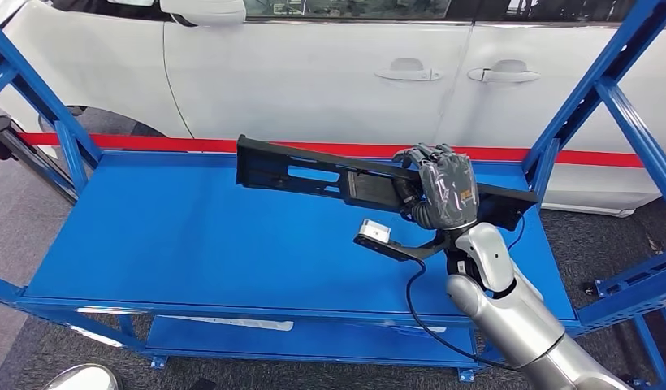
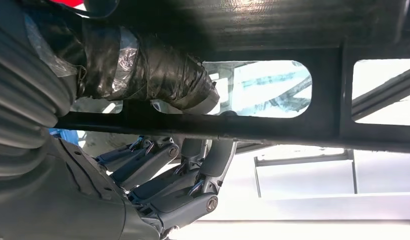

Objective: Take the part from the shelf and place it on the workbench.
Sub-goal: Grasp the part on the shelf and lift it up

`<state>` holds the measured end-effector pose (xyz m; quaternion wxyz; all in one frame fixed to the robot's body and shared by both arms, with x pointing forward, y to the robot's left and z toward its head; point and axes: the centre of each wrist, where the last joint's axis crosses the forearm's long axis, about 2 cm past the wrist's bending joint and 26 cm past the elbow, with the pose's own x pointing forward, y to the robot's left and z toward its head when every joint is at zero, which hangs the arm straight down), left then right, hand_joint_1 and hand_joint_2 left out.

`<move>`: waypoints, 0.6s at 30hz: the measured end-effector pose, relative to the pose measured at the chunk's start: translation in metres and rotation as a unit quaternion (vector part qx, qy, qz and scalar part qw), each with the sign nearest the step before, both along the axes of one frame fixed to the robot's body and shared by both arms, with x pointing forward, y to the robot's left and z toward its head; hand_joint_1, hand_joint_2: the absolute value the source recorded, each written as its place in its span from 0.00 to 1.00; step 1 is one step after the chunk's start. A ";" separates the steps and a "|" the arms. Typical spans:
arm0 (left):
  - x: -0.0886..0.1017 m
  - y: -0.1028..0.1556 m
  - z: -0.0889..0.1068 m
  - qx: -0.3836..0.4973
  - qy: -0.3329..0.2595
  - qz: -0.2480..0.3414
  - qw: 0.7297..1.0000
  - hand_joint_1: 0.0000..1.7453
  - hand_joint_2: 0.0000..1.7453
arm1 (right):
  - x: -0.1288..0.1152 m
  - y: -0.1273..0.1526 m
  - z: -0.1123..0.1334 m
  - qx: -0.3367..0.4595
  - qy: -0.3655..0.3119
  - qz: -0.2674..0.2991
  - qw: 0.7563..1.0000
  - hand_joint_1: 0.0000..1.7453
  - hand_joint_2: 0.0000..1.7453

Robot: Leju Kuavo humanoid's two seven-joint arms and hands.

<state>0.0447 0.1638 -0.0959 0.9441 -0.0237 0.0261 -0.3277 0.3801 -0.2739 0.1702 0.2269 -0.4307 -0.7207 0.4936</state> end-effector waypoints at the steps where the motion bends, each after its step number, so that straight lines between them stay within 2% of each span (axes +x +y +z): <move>1: 0.000 0.001 0.000 0.002 0.000 -0.010 1.000 0.00 1.00 | 0.001 0.001 0.000 0.000 0.000 0.001 1.000 1.00 1.00; 4: 0.000 0.001 0.000 0.007 0.012 -0.014 1.000 0.00 1.00 | -0.003 0.010 0.000 -0.002 0.022 0.009 1.000 1.00 1.00; 7: -0.002 -0.006 0.001 -0.007 0.027 0.027 0.999 0.00 1.00 | -0.031 0.047 0.008 -0.016 0.055 0.039 0.998 1.00 1.00; 9: -0.002 -0.008 0.002 -0.022 0.024 0.047 0.998 0.00 1.00 | -0.049 0.073 0.016 -0.018 0.052 0.065 0.996 1.00 1.00; 11: -0.002 -0.009 0.002 -0.032 0.019 0.057 0.998 0.00 1.00 | -0.062 0.087 0.021 -0.007 0.047 0.087 0.995 1.00 1.00; 18: -0.003 -0.005 0.001 -0.045 0.001 0.058 0.997 0.00 1.00 | -0.080 0.098 0.037 0.025 0.025 0.138 0.990 1.00 1.00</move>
